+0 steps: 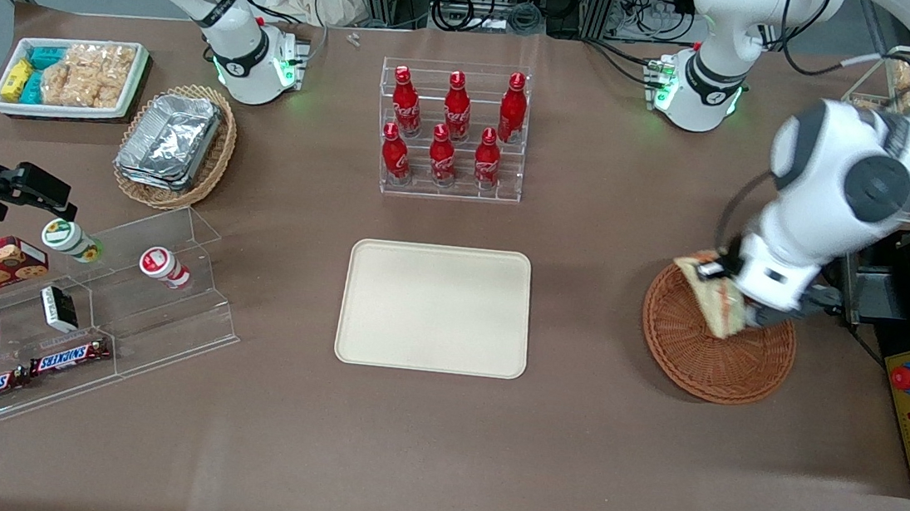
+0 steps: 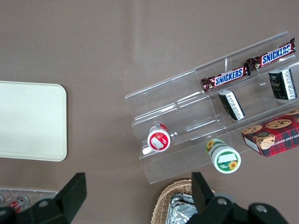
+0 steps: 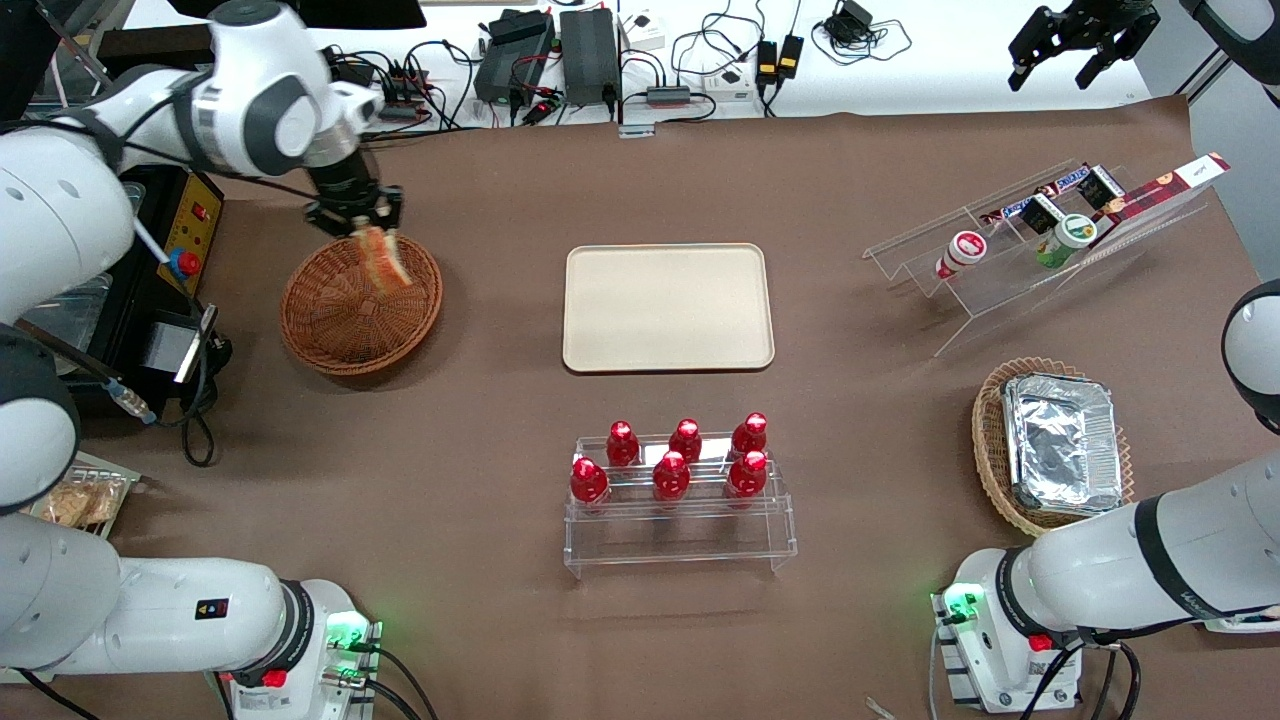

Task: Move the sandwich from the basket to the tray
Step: 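Carry the sandwich with the left gripper over the cream tray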

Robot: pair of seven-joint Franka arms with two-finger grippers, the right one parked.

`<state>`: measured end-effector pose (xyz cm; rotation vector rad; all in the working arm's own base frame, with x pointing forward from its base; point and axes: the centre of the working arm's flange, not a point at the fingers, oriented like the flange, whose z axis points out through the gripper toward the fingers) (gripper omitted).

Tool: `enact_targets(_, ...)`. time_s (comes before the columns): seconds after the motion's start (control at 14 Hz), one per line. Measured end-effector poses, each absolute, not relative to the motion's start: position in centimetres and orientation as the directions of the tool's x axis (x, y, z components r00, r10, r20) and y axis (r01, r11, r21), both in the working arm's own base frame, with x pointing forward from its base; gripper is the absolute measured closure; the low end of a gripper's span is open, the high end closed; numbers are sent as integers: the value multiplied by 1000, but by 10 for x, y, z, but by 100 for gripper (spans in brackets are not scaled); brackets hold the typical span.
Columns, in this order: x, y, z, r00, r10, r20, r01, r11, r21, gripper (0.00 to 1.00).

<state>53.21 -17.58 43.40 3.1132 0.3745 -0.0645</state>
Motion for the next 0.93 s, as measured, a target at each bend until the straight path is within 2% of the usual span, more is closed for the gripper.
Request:
enact_targets(0.29,498,-315,410,998,49,-44,52,-996,71,81)
enact_targets(0.5,489,-378,364,1000,-2,-13,-1,-997,73,81)
enact_targets(0.64,491,-405,331,1000,1,10,1,-1000,24,81)
enact_targets(0.93,517,-437,273,1000,2,-5,2,-1000,23,81)
